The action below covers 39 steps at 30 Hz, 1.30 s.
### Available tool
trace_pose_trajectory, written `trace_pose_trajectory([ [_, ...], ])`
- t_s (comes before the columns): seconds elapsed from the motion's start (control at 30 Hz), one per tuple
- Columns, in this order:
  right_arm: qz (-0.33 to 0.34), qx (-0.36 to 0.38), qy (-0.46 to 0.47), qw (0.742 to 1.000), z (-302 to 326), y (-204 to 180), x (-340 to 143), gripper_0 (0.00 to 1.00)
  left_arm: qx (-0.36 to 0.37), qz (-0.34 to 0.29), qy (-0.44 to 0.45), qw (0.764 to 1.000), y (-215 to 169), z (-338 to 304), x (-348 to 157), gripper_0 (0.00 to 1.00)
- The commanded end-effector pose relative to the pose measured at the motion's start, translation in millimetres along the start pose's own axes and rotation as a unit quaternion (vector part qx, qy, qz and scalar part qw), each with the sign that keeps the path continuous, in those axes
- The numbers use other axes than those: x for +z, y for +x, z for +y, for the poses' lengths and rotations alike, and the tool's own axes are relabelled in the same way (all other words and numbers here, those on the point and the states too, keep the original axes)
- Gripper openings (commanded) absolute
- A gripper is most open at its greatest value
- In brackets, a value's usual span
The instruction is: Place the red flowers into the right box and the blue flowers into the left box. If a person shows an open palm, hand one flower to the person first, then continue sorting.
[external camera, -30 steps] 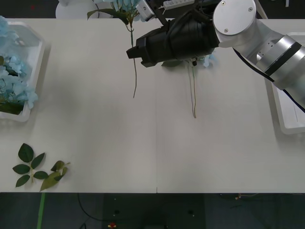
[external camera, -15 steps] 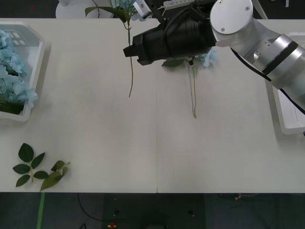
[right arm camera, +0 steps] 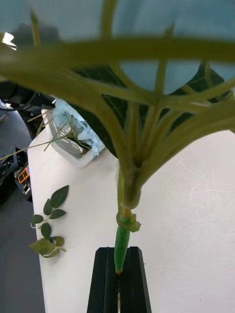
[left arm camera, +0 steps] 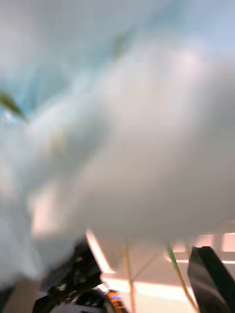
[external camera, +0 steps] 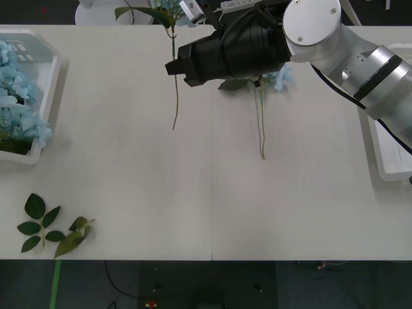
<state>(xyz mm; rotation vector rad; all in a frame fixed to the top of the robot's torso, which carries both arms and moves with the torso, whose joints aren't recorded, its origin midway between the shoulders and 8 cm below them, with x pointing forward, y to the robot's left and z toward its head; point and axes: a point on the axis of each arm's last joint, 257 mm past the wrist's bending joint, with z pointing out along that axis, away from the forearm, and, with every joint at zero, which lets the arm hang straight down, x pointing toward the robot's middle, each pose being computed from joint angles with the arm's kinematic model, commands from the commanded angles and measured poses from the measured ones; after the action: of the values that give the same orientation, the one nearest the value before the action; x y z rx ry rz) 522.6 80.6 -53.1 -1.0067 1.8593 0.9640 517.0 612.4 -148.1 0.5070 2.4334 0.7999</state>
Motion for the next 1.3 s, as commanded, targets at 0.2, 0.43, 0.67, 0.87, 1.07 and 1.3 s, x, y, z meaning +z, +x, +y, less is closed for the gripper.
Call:
trace_pose_trajectory([
  [0.2, -0.026, -0.015, -0.01, 1.0, 21.8, -42.6, 1.7, 0.0, -0.037, -0.126, 0.109, 0.985, -20.7, -23.6, -93.0, 1.0],
  [0.43, -0.028, -0.015, -0.01, 0.999, 22.0, -43.4, 2.5, 0.0, -0.124, -0.202, 0.262, 0.935, -50.3, -111.8, -134.3, 1.0],
  [0.67, -0.029, -0.015, -0.009, 0.999, 21.1, -44.2, 1.9, 0.0, -0.24, -0.249, 0.455, 0.821, -89.2, -215.5, -179.7, 1.0],
  [0.87, -0.031, -0.015, -0.005, 0.999, 20.1, -40.5, 7.3, 0.0, -0.264, -0.294, 0.52, 0.757, -121.6, -274.9, -227.5, 1.0],
  [1.07, -0.036, -0.013, -0.001, 0.999, 18.4, -39.6, 11.1, 0.0, -0.281, -0.317, 0.548, 0.721, -174.3, -313.1, -257.2, 1.0],
  [1.3, -0.035, -0.013, -0.001, 0.999, 18.6, -38.6, 11.5, 0.0, -0.304, -0.359, 0.53, 0.706, -237.7, -345.8, -266.8, 1.0],
])
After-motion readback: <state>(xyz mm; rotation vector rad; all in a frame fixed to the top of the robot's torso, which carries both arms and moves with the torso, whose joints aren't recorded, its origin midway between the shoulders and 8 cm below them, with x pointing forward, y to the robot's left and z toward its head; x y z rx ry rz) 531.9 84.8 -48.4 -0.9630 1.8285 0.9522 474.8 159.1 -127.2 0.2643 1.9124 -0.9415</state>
